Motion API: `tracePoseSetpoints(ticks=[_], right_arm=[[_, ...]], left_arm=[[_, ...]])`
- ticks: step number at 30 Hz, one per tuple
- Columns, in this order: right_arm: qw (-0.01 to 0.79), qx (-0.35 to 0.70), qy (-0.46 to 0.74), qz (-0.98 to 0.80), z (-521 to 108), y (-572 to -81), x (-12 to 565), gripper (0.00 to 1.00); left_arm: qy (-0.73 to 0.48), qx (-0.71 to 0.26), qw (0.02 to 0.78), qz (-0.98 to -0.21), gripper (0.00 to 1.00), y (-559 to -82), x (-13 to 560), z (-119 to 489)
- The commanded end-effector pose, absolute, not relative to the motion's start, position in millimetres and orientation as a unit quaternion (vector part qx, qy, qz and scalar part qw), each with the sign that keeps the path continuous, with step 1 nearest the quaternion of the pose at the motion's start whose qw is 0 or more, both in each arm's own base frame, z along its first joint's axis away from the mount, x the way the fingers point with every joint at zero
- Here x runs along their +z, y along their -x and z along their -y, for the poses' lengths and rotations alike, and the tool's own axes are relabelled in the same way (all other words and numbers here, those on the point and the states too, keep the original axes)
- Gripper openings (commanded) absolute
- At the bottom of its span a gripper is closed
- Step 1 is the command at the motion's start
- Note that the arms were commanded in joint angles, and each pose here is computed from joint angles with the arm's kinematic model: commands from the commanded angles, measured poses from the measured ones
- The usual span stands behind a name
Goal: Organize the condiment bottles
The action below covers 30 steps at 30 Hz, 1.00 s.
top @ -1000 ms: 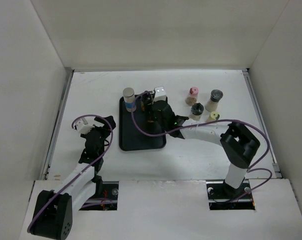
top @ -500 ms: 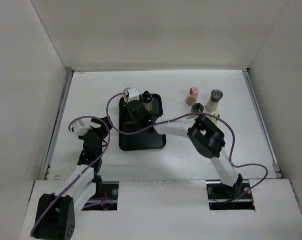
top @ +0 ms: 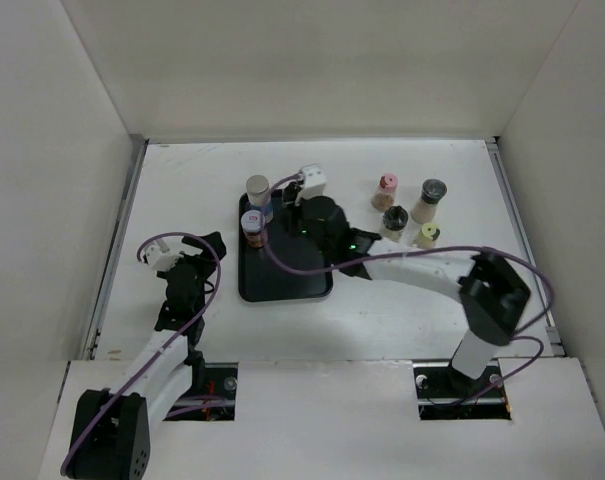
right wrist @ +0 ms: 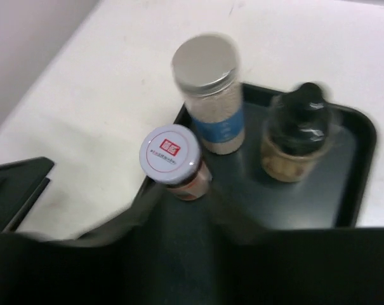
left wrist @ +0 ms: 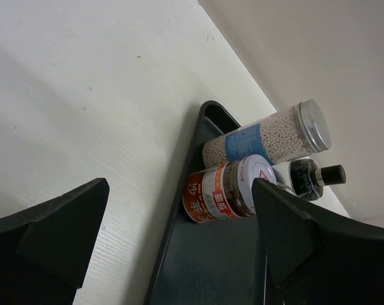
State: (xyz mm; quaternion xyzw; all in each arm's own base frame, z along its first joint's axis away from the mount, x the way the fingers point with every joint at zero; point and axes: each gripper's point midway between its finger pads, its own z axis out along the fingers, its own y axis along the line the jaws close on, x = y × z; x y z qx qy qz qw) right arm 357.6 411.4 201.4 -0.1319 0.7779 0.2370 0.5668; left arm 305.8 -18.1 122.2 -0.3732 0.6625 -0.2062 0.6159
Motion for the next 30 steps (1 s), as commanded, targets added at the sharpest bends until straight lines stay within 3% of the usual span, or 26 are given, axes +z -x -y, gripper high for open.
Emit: tracePoseSetpoints(ticks=[1,3,5,11,16,22,30], right_arm=[[0.615,0.237,0.042,-0.751,-340,-364,248,0.21],[0.619,0.204,0.006,-0.758,-290,-356,243,0.18],[0.621,0.158,-0.031,-0.767,-242,-349,232,0.23],[0.597,0.066,-0.126,-0.79,-141,-346,188,0.6],[0.581,0.026,-0.119,-0.805,-130,-359,172,0.77],[0.573,0.003,-0.138,-0.808,-124,-388,163,0.86],[0.555,-0.034,-0.149,-0.818,-118,-415,142,0.88]], left_arm=[[0.366,-0.225,0.631,-0.646,1.0,-306,136,22],[0.366,-0.222,0.632,-0.646,1.0,-306,136,22],[0.367,-0.221,0.629,-0.649,1.0,-307,134,23],[0.362,-0.222,0.629,-0.651,1.0,-308,135,28],[0.358,-0.227,0.628,-0.653,1.0,-309,136,31],[0.359,-0.221,0.625,-0.657,1.0,-309,133,30],[0.355,-0.222,0.623,-0.661,1.0,-310,132,33]])
